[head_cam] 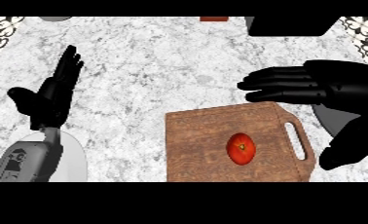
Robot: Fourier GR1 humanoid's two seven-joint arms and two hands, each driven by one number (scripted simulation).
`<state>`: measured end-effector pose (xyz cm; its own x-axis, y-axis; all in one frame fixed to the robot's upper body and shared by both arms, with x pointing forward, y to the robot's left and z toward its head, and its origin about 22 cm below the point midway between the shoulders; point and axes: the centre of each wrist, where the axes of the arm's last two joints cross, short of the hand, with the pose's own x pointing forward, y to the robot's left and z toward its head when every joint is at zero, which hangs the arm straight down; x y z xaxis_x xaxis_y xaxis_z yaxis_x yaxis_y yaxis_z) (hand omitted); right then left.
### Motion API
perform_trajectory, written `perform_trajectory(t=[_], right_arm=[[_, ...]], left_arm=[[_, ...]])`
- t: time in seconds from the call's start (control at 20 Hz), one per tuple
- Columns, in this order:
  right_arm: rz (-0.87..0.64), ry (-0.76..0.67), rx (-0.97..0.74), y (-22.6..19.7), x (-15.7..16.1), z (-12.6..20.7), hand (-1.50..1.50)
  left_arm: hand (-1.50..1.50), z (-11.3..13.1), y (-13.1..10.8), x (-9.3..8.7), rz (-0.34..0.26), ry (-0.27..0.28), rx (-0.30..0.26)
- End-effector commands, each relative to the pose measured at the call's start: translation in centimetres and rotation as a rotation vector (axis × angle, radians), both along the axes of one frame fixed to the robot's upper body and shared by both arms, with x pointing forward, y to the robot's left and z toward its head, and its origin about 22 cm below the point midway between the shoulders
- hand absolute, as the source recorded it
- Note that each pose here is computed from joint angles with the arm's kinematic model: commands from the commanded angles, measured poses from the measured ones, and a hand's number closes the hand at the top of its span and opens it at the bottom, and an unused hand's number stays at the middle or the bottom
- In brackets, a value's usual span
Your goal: Pick the tomato from the cutting board and place it in the pan
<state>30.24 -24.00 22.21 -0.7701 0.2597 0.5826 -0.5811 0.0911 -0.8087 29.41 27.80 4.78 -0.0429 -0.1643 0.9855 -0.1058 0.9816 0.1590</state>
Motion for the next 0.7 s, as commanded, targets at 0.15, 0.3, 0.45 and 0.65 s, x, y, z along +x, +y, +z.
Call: perform_trajectory(t=[0.15, 0.3, 0.45, 0.65], right_arm=[[-0.012, 0.014, -0.095, 0.6, -2.0, -2.8, -1.5], [-0.053, 0.015, -0.116, 1.3, -1.4, -2.2, -1.5], [-0.09, -0.015, -0.141, 1.6, -1.9, -3.8, -1.5], [-0.08, -0.005, -0.197, 3.5, 0.1, -4.0, -1.5]], left_arm=[[0.0, -1.2, -0.5, -0.2, 0.003, -0.006, -0.004], [0.0, -0.3, -0.1, 1.4, -0.004, -0.001, -0.015], [0.0, 0.3, -0.8, 0.5, 0.002, 0.007, -0.014], [0.0, 1.2, 0.8, 0.6, -0.008, 0.002, -0.008]])
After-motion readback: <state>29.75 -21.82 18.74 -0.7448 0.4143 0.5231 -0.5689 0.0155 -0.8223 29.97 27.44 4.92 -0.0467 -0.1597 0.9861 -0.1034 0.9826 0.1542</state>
